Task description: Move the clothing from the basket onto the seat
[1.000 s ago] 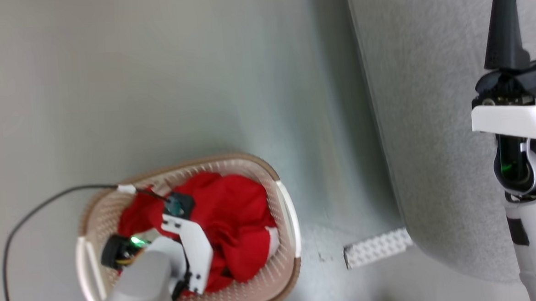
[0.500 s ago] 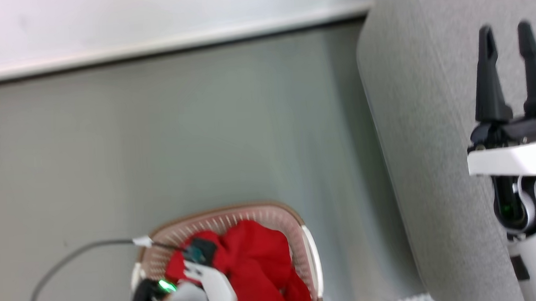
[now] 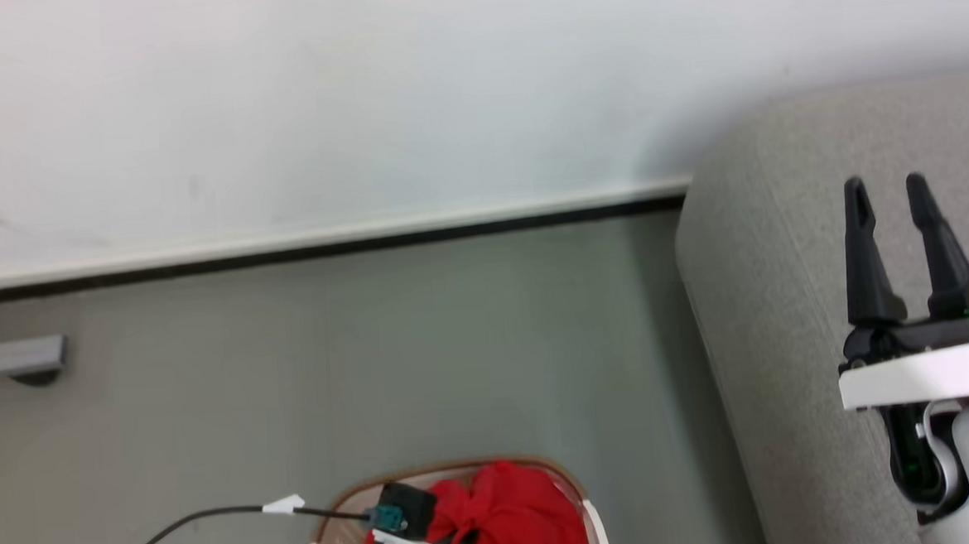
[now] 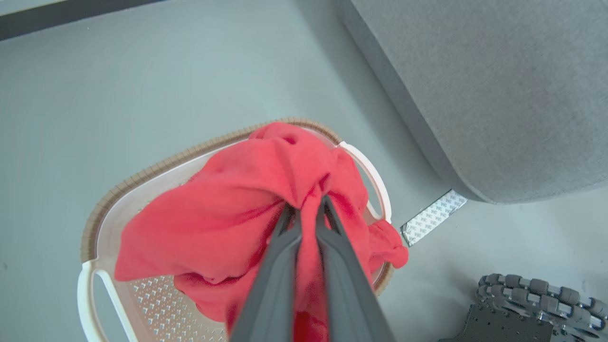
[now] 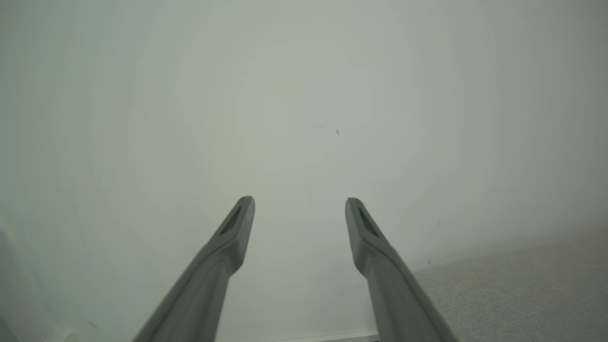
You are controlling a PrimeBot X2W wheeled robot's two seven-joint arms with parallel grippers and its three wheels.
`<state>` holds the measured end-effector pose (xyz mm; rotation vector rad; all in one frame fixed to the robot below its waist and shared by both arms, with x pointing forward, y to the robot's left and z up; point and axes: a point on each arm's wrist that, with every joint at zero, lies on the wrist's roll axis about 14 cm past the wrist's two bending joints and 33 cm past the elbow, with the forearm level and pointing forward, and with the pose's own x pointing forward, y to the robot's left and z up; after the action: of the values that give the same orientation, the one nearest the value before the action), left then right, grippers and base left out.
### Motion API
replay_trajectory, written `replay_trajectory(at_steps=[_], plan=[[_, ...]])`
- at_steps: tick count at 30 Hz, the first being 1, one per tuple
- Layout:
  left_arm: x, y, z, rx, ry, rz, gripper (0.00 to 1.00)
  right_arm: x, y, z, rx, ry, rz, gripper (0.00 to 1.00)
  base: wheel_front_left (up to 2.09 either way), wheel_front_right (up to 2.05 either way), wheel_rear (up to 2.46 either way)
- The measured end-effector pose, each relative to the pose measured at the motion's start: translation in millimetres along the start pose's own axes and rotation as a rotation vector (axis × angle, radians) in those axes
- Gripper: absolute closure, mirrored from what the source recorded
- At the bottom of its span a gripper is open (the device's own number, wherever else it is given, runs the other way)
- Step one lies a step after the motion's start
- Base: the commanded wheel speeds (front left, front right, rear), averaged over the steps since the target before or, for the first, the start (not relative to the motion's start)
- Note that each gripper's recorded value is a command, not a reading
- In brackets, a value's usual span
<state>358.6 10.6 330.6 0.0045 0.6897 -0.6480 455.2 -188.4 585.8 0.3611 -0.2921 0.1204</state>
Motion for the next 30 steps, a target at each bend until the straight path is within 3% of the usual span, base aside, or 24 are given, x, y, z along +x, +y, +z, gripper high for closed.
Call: replay_trajectory(at_steps=[15, 30], plan=[[-43, -3, 87, 0.041, -0.355, 0.029, 1.0, -39, 21, 4, 0.044, 0.019, 0.019, 0.0, 0.0, 0.0, 0.0], [-101, -12, 184, 0.092, -0.693, 0.029, 1.0, -53, 29, -6, 0.073, 0.045, 0.019, 0.0, 0.0, 0.0, 0.0]])
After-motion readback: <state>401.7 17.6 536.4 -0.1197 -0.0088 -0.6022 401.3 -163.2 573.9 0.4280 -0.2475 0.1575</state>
